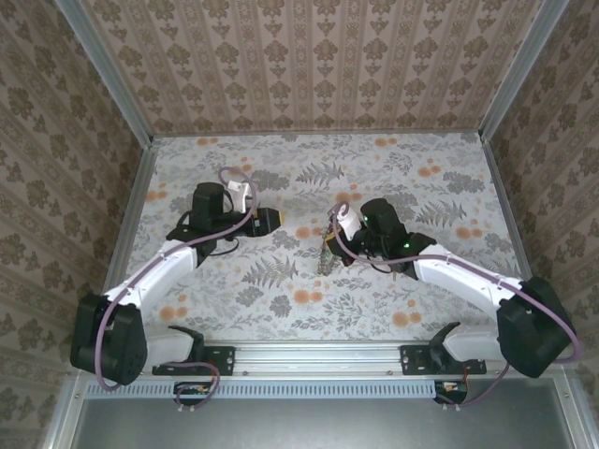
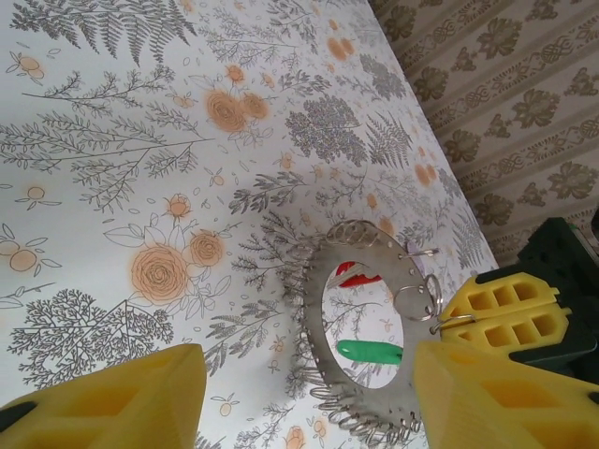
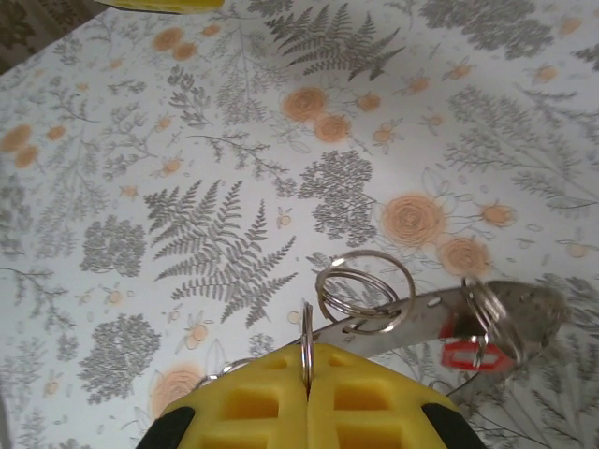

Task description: Put the keys on the keyring

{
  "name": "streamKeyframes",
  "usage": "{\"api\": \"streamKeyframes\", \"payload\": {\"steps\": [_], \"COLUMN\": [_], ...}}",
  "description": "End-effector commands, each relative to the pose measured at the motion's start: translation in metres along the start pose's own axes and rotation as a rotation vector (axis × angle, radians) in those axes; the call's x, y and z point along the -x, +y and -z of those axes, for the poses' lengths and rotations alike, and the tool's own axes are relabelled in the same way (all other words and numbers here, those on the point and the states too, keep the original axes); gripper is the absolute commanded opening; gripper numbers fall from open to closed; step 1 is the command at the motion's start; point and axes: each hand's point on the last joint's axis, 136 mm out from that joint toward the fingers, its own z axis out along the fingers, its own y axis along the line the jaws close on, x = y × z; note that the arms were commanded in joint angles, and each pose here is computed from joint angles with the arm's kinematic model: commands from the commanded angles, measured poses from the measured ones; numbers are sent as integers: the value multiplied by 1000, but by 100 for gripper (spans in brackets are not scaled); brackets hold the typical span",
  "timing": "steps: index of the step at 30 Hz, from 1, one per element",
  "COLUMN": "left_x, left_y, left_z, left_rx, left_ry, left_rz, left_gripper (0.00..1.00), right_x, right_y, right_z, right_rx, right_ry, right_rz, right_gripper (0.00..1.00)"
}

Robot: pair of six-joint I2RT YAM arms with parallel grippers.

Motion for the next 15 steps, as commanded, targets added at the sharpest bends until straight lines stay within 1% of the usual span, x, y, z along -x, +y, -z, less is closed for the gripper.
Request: {"api": "streamKeyframes", "payload": {"steps": [1,4,5,8,10,15], "left_x": [1,-4,-12,-28,-38,-59], "left_y": [-15,-38,-51,-68,-71,-69], "left_z": [1,-1,-5,-12,-17,-17], "left_rx": [-47,-124,-158,-203,-195,-160], "left_ry": [-23,-42,-27,1,12,6], "left_rz": [-109,-254,-313,-440,-524,-757], "left_gripper": [57,55,54,56,59,59], "right_x": [11,17,18,16,14,9], "right_y": [28,35,38,43,43,47], "right_z": [5,12,13,13,12,13], "right_rx": [153,182,195,231,235,253], "right_ry": [-49,-93,-92,-58,-50,-61], "right_rz": [41,117,131,159,174,228], "right_gripper": [0,0,0,0,0,0]}}
